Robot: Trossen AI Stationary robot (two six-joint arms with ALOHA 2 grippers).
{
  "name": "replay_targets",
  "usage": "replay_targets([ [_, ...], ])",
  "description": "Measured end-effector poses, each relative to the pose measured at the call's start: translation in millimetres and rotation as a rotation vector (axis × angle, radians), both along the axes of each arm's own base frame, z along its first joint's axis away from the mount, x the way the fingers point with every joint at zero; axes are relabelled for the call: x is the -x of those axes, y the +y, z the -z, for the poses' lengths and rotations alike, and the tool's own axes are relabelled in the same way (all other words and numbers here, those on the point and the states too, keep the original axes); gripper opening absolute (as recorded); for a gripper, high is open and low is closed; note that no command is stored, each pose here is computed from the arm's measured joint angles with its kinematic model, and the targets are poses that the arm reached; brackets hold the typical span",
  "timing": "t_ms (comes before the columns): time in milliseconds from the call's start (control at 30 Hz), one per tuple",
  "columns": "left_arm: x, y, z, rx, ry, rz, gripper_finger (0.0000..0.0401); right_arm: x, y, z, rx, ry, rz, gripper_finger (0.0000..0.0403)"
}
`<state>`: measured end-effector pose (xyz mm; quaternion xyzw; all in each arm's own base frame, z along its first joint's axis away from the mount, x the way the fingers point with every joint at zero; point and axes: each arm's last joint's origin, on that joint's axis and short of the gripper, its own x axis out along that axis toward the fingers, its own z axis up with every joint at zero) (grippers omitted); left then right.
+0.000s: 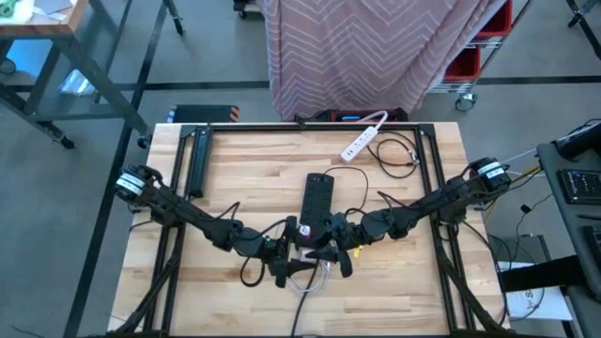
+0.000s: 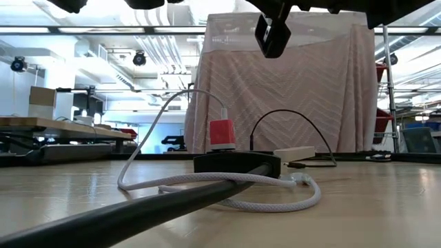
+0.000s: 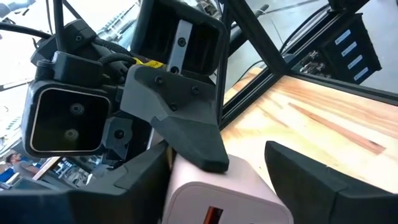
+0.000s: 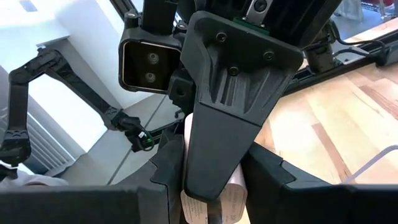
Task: Insert USB
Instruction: Insert the pink charger adapter into the white outlet extension
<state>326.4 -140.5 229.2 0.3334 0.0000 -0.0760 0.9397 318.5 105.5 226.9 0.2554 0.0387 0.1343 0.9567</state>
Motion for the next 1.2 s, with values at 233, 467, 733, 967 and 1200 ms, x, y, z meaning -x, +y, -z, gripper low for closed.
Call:
replay_targets([
  [233, 0.0, 0.1, 0.1, 0.021, 0.003, -0.002, 0.0246, 0.1, 0.3, 0.2, 0.000, 0.002, -0.002, 0.0106],
  [467, 0.1, 0.2, 0.4, 0.022, 0.004, -0.004, 0.0261, 0.1, 0.3, 0.1, 0.000, 0.002, -0.002, 0.0106],
  [733, 0.3, -0.2, 0.4, 0.048, 0.009, -0.005, 0.0262, 0.1, 0.3, 1.4, 0.004, 0.014, -0.003, 0.0106],
  [967, 3.1, -0.4, 1.6, 0.060, 0.048, -0.026, 0.0252, 0.2, 0.3, 5.7, 0.019, 0.059, -0.003, 0.0106],
  [1200, 8.6, 1.5, -6.6, 0.115, 0.069, -0.032, 0.0258, 0.5, 0.2, 7.1, 0.025, 0.077, -0.003, 0.0106],
])
